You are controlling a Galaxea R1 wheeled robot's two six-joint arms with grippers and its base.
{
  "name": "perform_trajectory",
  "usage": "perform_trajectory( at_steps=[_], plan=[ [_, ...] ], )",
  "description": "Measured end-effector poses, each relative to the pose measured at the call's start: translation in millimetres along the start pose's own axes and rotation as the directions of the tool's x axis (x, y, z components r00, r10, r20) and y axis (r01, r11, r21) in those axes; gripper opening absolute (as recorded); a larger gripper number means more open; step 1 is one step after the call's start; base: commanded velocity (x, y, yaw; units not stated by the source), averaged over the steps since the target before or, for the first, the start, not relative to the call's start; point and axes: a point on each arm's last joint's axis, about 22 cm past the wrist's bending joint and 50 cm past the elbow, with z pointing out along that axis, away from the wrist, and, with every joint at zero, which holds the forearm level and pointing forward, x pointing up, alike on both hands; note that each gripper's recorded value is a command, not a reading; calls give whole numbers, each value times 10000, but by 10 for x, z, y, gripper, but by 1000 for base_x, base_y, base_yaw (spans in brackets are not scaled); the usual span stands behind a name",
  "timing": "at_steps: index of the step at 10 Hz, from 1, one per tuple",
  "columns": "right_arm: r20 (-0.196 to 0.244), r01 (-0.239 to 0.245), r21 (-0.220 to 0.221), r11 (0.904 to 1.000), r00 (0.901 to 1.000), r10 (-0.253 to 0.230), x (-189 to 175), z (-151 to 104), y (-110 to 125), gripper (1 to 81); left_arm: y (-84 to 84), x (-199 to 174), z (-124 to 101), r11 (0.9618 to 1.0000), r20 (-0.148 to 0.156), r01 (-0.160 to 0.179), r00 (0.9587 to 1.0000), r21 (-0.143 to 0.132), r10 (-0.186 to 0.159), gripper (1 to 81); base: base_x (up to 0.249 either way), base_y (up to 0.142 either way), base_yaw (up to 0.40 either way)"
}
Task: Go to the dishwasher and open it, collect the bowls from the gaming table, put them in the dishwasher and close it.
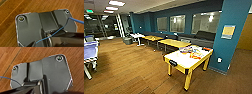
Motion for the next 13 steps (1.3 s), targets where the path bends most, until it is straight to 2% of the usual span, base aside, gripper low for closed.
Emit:
perform_trajectory(
  at_steps=[8, 13],
  plan=[
    [11, -1, -11, 10000, 10000, 1, -8, -1, 5, 811, -1, 7, 1, 10000, -8, -3, 10000, 1, 3, 811, 0, 0, -377],
    [-8, 10, -16, 10000, 10000, -10, 4, -1, 10, 811, 4, -6, 0, 10000, 10, 2, 10000, -5, -2, 811, 0, 0, -25]
  ],
)
